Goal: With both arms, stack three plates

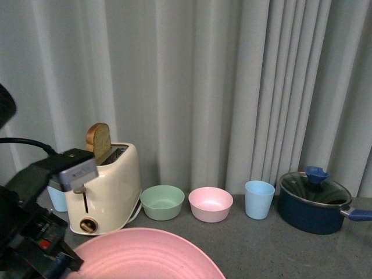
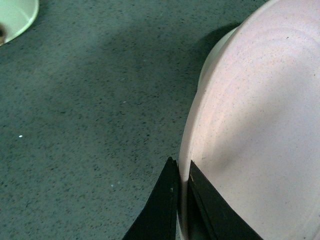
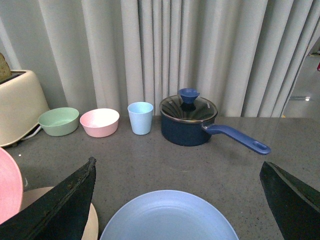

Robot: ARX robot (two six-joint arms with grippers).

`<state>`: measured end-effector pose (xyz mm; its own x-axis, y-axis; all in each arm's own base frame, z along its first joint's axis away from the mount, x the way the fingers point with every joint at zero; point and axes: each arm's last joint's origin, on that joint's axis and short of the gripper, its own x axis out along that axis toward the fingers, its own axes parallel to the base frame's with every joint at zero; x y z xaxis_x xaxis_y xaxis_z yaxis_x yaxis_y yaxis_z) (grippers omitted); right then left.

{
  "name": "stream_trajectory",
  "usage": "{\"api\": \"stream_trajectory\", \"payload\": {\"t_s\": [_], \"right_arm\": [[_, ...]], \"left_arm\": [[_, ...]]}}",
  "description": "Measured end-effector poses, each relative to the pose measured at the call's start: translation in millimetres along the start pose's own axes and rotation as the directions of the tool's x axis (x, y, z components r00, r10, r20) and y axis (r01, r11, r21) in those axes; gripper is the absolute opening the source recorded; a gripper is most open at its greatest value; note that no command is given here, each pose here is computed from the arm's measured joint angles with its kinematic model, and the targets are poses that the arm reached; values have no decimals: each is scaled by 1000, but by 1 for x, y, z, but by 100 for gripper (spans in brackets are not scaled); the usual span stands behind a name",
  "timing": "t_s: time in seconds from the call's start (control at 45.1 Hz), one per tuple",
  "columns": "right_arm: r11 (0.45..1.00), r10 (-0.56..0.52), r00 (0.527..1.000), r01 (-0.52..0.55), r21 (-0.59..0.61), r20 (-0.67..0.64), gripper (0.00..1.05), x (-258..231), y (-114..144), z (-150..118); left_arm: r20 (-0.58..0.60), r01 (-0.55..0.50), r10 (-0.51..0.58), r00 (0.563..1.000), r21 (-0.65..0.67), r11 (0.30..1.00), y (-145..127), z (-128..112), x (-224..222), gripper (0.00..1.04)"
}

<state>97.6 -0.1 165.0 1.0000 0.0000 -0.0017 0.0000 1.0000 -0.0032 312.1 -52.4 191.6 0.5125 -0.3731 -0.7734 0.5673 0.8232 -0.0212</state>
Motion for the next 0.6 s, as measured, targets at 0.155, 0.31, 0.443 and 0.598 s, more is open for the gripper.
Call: {"api": "stream_trajectory", "payload": {"t_s": [0.155, 0.31, 0.443, 0.598], "right_arm": [[1000, 0, 1000, 0, 0, 0, 97, 0, 0, 0], [1000, 0, 1000, 0, 0, 0, 97, 0, 0, 0], [1000, 0, 1000, 0, 0, 0, 97, 0, 0, 0], [1000, 0, 1000, 0, 0, 0, 97, 0, 0, 0]], "left_arm": [[-40, 21, -20, 999, 31, 999, -20, 3, 19, 4], [-90, 17, -12, 996, 52, 998, -31, 7, 39, 4], [-116, -7, 13, 993, 50, 999, -34, 17, 57, 4], [-121, -11, 15, 992, 29, 1000, -34, 26, 67, 4]]}}
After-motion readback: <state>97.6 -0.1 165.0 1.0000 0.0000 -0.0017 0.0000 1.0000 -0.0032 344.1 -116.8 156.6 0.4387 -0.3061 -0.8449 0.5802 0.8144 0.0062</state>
